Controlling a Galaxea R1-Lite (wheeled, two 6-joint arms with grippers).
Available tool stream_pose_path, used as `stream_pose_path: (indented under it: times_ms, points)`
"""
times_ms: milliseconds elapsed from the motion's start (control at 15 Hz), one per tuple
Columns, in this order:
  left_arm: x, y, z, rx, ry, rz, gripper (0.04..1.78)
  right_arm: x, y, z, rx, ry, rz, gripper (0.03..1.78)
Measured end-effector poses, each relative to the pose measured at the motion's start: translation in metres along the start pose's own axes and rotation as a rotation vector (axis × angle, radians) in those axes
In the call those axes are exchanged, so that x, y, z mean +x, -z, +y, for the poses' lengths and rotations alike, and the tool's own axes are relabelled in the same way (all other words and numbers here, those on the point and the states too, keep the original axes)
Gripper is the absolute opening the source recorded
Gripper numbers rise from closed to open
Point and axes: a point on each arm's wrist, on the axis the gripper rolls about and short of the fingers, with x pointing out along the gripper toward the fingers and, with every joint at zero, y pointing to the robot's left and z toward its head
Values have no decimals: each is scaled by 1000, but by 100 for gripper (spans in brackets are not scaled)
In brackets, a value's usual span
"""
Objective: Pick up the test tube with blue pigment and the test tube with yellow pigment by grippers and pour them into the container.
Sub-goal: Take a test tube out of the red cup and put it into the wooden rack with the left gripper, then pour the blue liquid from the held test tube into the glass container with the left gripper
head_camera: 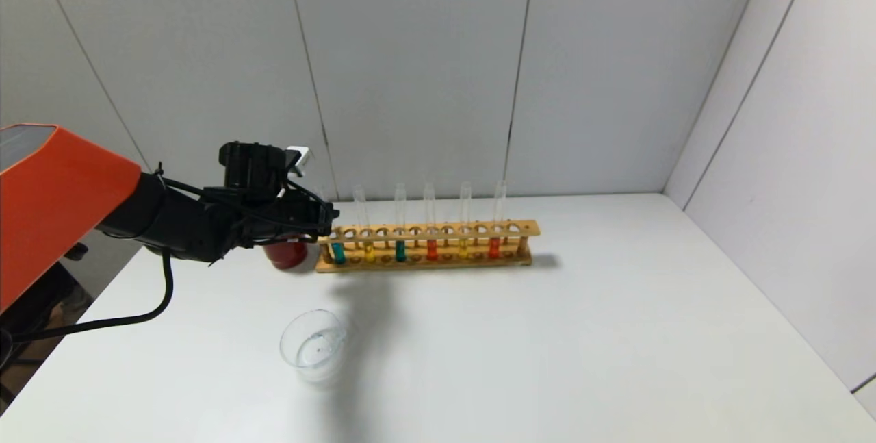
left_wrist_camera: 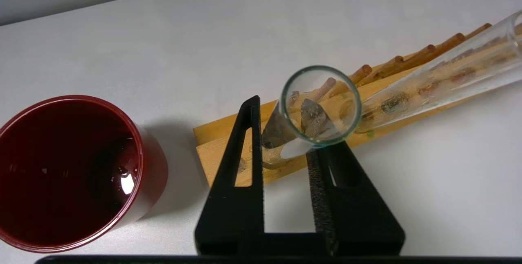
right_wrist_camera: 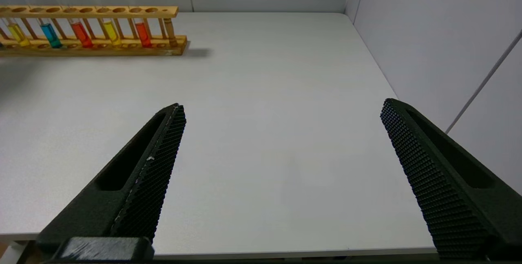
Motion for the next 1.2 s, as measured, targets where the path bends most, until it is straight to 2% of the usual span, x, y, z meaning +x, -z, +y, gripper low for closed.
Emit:
stream_pose_path:
  times_ms: [400, 667, 867, 1200]
  points:
    - [0, 1, -2, 2, 3, 3, 32, 0, 0, 0, 0, 0, 0, 175]
    - [-14, -16, -5, 12, -2, -45, 32, 0, 0, 0, 0, 0, 0, 175]
    - [-40, -44, -11, 35, -4, -141, 32, 0, 0, 0, 0, 0, 0, 175]
    - [-85, -80, -21, 93, -3, -393, 32, 0, 0, 0, 0, 0, 0, 175]
